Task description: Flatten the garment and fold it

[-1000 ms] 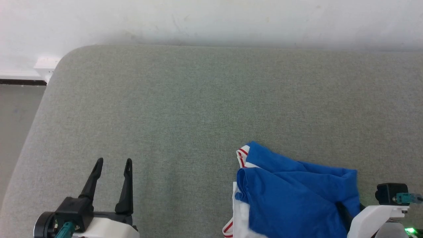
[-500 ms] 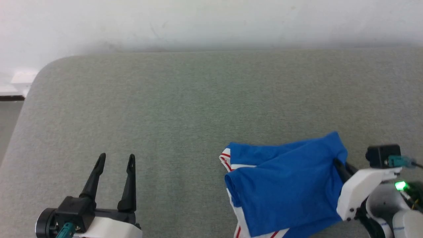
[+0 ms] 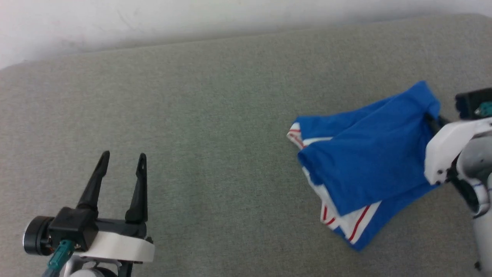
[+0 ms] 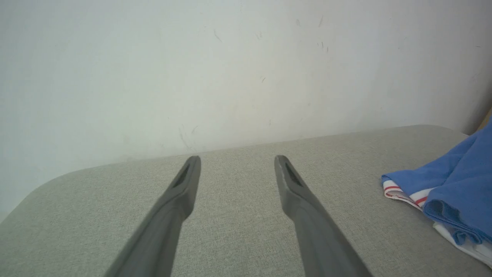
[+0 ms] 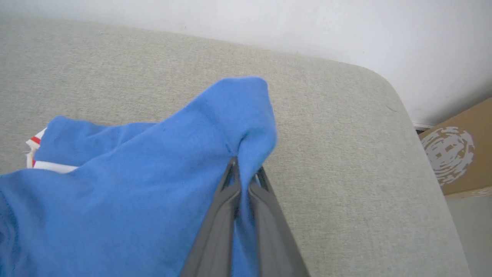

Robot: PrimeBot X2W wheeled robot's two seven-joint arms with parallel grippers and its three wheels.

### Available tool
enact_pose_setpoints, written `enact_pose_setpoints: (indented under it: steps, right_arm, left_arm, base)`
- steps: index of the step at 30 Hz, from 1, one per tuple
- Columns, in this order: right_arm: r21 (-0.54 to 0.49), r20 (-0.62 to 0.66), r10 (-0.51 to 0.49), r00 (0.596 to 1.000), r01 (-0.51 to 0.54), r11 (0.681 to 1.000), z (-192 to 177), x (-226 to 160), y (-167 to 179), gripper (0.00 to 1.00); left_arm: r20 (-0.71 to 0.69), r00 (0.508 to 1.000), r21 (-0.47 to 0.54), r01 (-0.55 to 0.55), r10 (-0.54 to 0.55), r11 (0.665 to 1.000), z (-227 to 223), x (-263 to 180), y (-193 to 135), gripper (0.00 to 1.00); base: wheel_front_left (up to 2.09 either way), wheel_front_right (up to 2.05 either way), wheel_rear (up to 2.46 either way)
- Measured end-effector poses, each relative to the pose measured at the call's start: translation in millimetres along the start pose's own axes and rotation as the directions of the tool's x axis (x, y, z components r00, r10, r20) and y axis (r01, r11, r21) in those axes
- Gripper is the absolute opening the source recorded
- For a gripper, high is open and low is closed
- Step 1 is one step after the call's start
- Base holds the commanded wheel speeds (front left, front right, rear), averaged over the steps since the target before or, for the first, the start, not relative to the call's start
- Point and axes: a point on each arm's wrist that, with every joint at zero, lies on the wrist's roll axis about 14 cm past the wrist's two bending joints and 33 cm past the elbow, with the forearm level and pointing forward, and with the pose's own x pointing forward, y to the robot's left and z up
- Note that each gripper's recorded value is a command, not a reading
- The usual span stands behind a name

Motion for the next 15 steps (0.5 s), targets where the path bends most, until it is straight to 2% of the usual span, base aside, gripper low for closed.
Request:
enact_pose_setpoints:
  steps: [6,11,15]
  right_arm:
    - [-0.102,-0.036,-0.144,0.989,0.139,0.985,6.1,10.6,-59.7,0.0]
    - [-0.208,-0.064,-0.252,0.966,0.234,0.95,7.5,15.6,-104.1,0.0]
    - [-0.273,-0.094,-0.306,0.947,0.271,0.923,3.0,21.6,-126.1,0.0]
  left_arm:
    - [-0.016,0.998,0.022,0.055,-0.054,0.998,-10.7,24.7,-7.8,1.0]
    - [-0.025,0.995,0.037,0.094,-0.093,0.995,-19.7,46.1,-11.8,1.0]
    - [-0.043,0.99,0.046,0.132,-0.131,0.99,-30.3,60.3,-17.4,1.0]
  base:
    - [0.0,0.0,0.0]
    - [0.0,0.0,0.0]
    - [0.0,0.0,0.0]
